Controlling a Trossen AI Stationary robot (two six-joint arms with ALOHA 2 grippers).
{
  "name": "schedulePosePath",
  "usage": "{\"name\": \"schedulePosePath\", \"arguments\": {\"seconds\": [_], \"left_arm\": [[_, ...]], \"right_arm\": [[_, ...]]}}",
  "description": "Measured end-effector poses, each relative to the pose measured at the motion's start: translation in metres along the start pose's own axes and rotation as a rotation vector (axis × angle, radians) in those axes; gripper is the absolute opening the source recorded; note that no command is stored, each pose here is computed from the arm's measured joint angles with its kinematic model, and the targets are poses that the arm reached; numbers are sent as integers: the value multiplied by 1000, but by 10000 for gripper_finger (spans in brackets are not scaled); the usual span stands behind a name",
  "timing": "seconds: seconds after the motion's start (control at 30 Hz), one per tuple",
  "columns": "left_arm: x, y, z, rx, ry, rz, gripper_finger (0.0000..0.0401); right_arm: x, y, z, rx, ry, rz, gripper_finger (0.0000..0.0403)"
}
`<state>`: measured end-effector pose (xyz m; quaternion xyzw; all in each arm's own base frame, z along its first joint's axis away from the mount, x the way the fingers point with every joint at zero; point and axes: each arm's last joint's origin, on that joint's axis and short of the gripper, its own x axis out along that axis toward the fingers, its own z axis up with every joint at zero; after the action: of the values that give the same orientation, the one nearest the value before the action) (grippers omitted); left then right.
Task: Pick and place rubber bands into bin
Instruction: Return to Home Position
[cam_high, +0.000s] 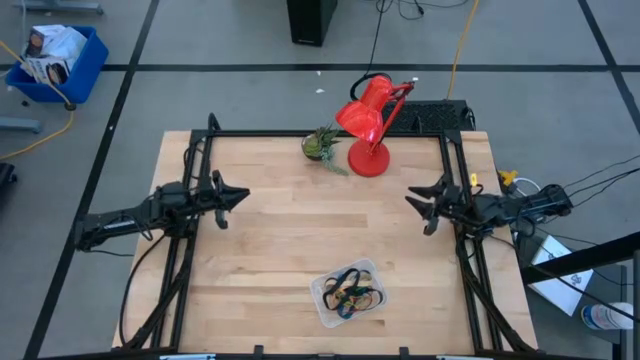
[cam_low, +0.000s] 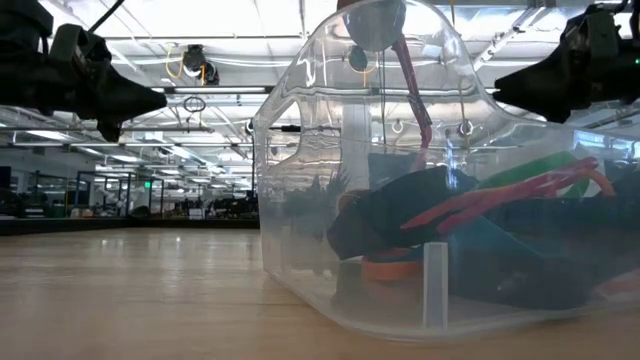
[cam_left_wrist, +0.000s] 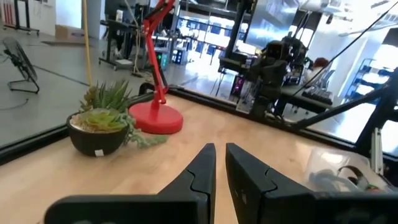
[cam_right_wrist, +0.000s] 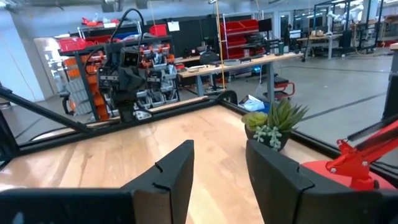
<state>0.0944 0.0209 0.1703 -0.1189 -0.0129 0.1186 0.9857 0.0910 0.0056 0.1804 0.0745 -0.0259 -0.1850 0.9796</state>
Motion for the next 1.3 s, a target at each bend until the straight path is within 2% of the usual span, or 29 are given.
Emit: {"name": "schedulePosePath", "arguments": {"seconds": [0.3,0.57,1.3], "left_arm": [[1,0,-1,50,2,5,42],[1,0,0,50,-9,4,42],[1,0,0,49,-17,3,42]], "right_arm": [[2,0,-8,21,-10,2,144],[2,0,-9,-20,-3,-1,144],[2,1,-5,8,-44,3,144]]}}
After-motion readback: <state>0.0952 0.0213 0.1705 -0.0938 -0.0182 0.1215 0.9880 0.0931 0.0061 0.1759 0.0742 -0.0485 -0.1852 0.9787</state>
